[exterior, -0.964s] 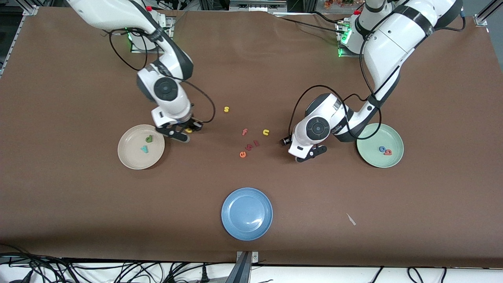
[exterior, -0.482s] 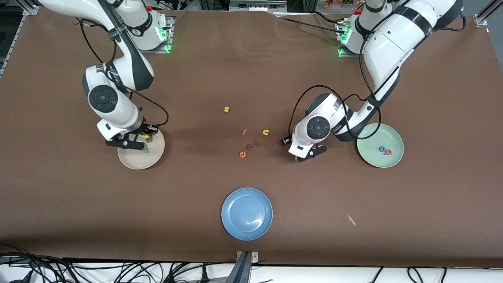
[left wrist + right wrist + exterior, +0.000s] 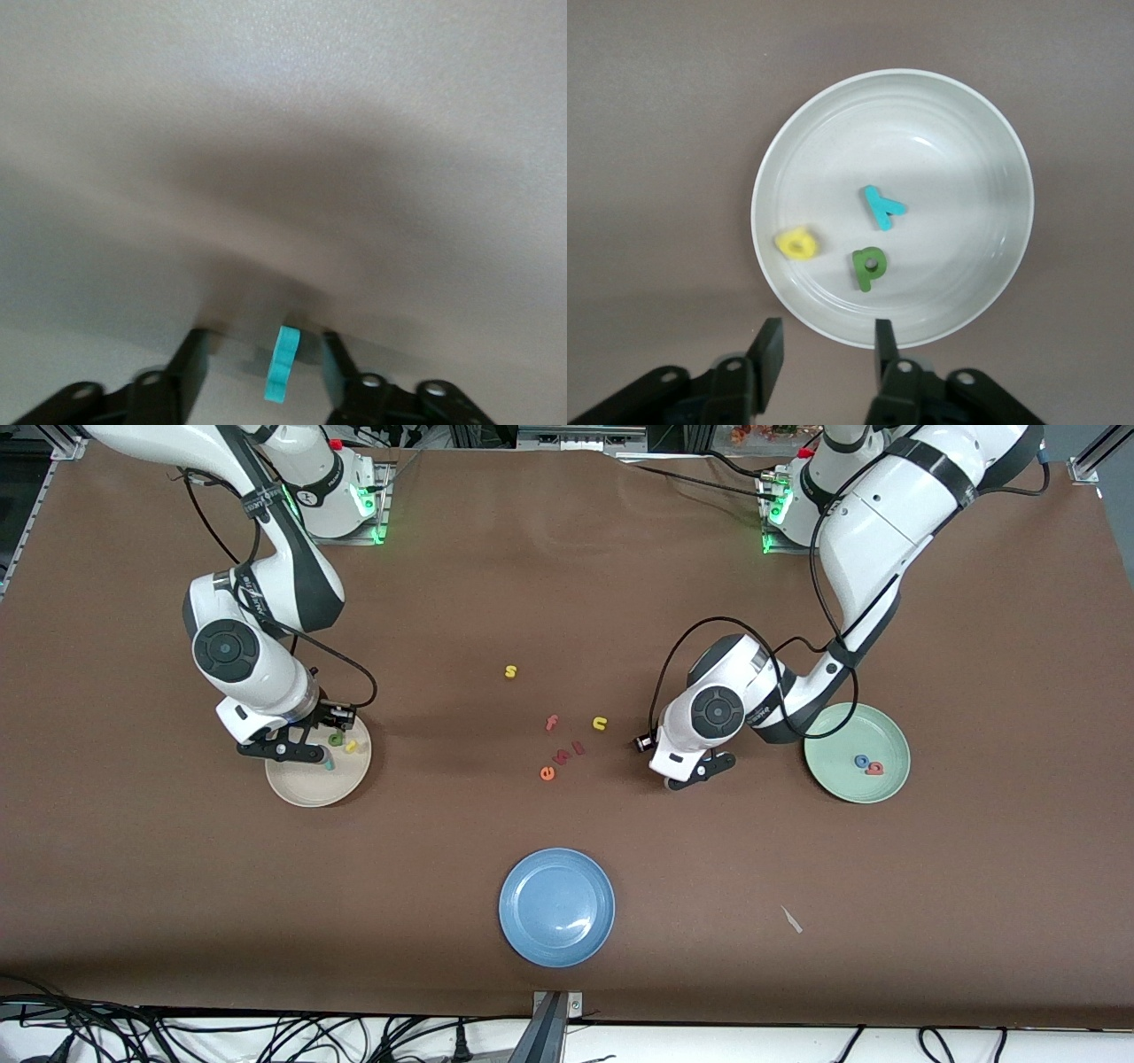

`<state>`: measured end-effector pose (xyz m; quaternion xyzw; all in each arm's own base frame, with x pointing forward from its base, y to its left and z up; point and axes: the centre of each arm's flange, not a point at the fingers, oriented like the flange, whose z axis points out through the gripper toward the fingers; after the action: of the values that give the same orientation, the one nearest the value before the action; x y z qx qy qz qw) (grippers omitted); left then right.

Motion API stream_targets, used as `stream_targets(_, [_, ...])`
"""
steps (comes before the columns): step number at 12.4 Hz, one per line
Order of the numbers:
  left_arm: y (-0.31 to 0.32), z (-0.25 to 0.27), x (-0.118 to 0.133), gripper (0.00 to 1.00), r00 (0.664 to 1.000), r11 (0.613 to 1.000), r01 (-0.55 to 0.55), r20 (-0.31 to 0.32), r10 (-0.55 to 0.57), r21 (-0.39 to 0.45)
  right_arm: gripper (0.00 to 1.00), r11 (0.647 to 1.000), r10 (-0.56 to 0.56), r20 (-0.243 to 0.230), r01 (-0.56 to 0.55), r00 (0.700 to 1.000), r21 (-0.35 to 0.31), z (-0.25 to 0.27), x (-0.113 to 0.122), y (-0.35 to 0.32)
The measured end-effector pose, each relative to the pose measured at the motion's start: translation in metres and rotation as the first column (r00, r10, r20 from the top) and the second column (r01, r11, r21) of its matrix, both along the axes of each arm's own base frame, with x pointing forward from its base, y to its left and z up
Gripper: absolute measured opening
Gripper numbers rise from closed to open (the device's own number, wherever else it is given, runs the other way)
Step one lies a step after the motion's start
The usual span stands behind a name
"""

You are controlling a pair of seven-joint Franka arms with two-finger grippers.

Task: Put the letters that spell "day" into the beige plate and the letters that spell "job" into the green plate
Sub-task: 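Place the yellow a on the cream plate while the left gripper places the j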

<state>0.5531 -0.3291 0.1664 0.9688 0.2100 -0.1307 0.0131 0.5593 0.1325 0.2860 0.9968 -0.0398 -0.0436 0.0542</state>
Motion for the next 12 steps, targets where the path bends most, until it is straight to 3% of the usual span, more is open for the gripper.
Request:
stream_targets(1, [0.001,0.001,0.000,0.41,1.000,1.000,0.001,-0.001,-0.001,0.003,0.60,1.000,0.000,0.000,0.000,1.000,0.000,0.000,0.000,0.000])
stream_targets(4, [0.002,0.004,0.001,0.06,1.000,1.000,0.012,0.001,-0.012,0.015,0.62,1.000,0.000,0.004,0.000,1.000,0.001,0.001,0.001,0.000])
stream_targets(5, [0.007,0.006,0.001,0.07,0.999,0.998,0.036,-0.009,-0.036,0.052,0.66,1.000,0.000,0.012,0.000,1.000,0.003,0.005,0.004,0.000])
stream_targets(8, [0.054,0.060,0.028,0.07,0.994,0.987,0.108,-0.022,-0.106,0.117,0.98,1.000,-0.006,0.040,0.006,0.999,0.002,0.030,0.020,-0.002])
stream_targets(10, [0.120,0.120,0.046,0.07,0.982,0.971,0.189,-0.051,-0.184,0.148,1.00,1.000,-0.013,0.007,0.013,1.000,-0.008,0.073,0.029,0.002])
stream_targets(12, [0.195,0.155,0.056,0.07,0.965,0.956,0.257,-0.088,-0.247,0.140,1.00,0.998,0.034,-0.047,-0.031,0.998,0.058,0.143,0.032,0.011])
